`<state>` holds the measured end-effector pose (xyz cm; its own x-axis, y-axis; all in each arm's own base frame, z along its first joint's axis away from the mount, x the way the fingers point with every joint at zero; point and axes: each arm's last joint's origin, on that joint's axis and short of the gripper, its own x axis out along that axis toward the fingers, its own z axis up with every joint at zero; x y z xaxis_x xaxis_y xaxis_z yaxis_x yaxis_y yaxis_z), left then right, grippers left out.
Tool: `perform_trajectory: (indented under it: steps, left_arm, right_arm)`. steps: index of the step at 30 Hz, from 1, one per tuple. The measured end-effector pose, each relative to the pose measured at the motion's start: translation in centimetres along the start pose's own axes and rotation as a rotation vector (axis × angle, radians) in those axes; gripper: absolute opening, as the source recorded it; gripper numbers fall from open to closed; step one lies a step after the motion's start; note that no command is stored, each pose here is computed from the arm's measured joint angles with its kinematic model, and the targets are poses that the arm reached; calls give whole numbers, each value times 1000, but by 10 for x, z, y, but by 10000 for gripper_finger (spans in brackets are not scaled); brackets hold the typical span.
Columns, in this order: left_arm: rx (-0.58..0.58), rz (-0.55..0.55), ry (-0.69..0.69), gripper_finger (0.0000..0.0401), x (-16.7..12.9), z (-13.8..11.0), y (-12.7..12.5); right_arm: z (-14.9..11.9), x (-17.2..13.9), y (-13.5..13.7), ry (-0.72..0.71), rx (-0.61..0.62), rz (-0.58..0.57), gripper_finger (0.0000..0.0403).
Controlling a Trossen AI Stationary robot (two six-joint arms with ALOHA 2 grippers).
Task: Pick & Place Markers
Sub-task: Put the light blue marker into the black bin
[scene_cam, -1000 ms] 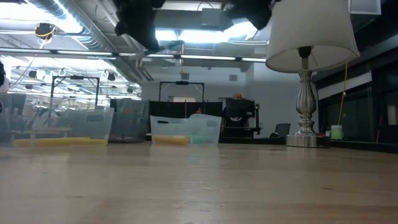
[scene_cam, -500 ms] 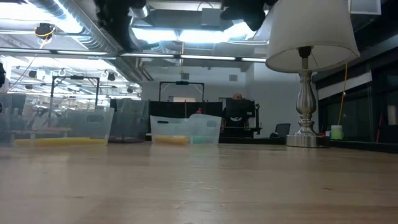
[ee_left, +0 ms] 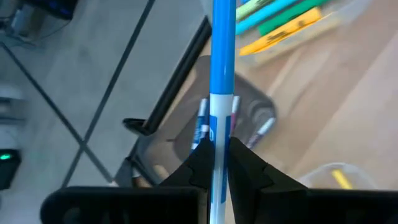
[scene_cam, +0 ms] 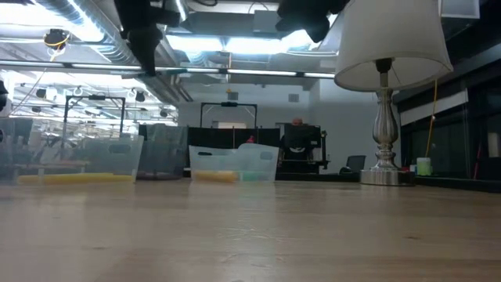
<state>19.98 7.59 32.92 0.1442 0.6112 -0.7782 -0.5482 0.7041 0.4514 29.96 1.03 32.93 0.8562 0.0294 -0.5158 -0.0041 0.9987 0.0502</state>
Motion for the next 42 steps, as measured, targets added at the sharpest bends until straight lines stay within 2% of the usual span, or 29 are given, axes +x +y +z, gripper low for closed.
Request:
perform_trajectory:
  steps: [12, 22, 29, 34, 42]
  left_arm:
    - [29, 103, 130, 21, 27, -2, 46]
    - [85, 55, 159, 21, 46, 1, 64]
    - [171, -31, 197, 22, 63, -8, 60]
    - [227, -45, 238, 22, 86, -22, 50]
    - [282, -23, 175, 22, 116, -33, 35]
  right_arm:
    - [1, -1, -20, -3, 19, -54, 156]
    - [1, -2, -35, -5, 21, -82, 156]
    - [1, -2, -41, -5, 33, -40, 156]
    - [1, -2, -41, -5, 26, -41, 156]
    - [1, -2, -41, -5, 11, -41, 156]
